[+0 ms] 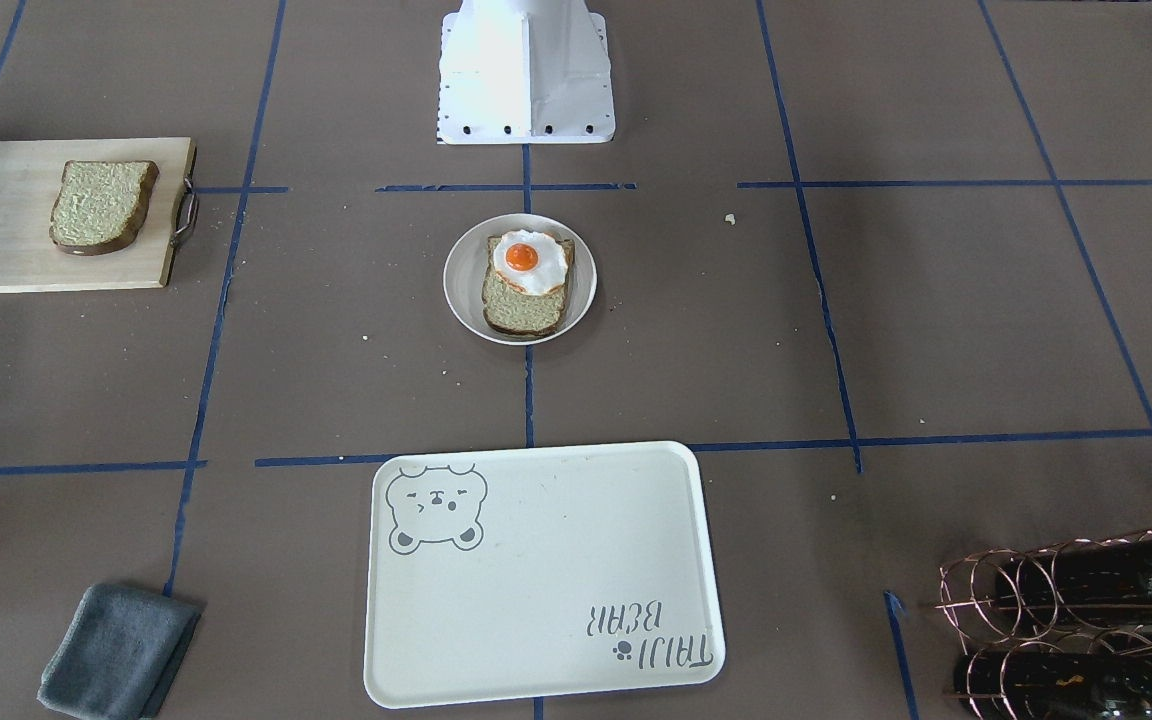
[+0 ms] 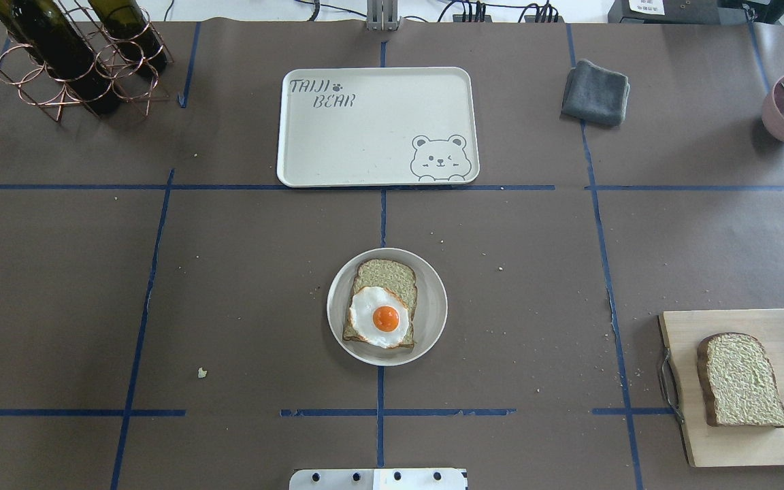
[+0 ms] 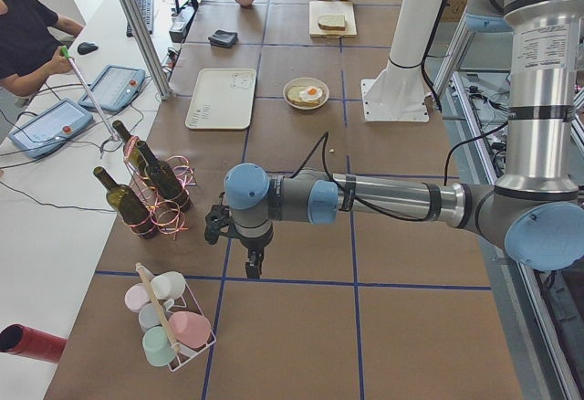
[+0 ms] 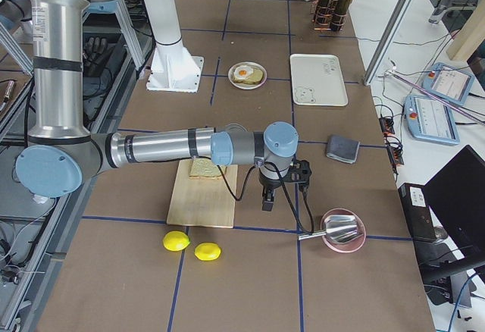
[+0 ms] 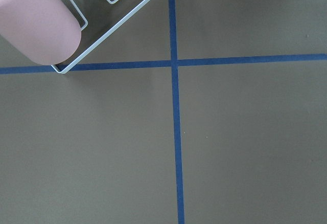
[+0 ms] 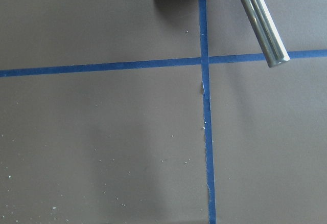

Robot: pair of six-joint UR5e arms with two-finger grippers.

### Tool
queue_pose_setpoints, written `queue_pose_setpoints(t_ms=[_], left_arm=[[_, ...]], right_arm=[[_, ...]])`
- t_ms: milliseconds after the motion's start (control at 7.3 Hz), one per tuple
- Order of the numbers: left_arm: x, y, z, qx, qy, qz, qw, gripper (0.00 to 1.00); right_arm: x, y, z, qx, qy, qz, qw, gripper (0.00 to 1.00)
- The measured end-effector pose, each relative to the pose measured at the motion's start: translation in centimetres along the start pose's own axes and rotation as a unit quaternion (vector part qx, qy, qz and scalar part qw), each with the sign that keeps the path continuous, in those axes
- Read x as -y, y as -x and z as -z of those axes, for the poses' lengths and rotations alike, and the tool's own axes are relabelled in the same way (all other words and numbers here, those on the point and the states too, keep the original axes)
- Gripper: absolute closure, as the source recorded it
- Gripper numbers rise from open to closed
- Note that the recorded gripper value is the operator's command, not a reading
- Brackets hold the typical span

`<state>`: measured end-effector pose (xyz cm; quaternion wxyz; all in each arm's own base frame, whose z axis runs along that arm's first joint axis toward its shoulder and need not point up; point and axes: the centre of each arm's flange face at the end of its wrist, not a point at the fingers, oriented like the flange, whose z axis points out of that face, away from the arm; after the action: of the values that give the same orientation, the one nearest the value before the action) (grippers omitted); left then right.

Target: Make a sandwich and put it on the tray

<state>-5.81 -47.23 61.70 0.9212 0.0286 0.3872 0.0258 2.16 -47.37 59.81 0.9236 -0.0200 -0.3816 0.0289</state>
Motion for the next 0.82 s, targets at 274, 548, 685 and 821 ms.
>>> queue_pose_setpoints(t_ms=[274, 548, 685, 821], left_arm=[[0.1, -0.1, 0.6, 0.024, -0.007, -0.024, 0.9994, 0.00], [0.6, -0.7, 1.4, 0.037, -0.012, -0.039, 0.9985, 0.00], [0.9, -1.2, 1.6, 0.037, -0.015, -0.042, 0.9983, 0.00], [1.2, -1.7, 1.7, 0.034, -0.017, -0.048, 0.9981, 0.00]], right_arm=[[-0.1, 0.1, 0.2, -0.001, -0.002, 0.003, 1.0000, 0.00], [-0.1, 0.2, 0.1, 0.007, 0.001, 0.003, 1.0000, 0.00], [-0.4, 0.2, -0.1, 0.021, 0.006, -0.001, 0.9998, 0.00], [-0.7, 0.5, -0.2, 0.042, 0.011, -0.004, 0.9990, 0.00]])
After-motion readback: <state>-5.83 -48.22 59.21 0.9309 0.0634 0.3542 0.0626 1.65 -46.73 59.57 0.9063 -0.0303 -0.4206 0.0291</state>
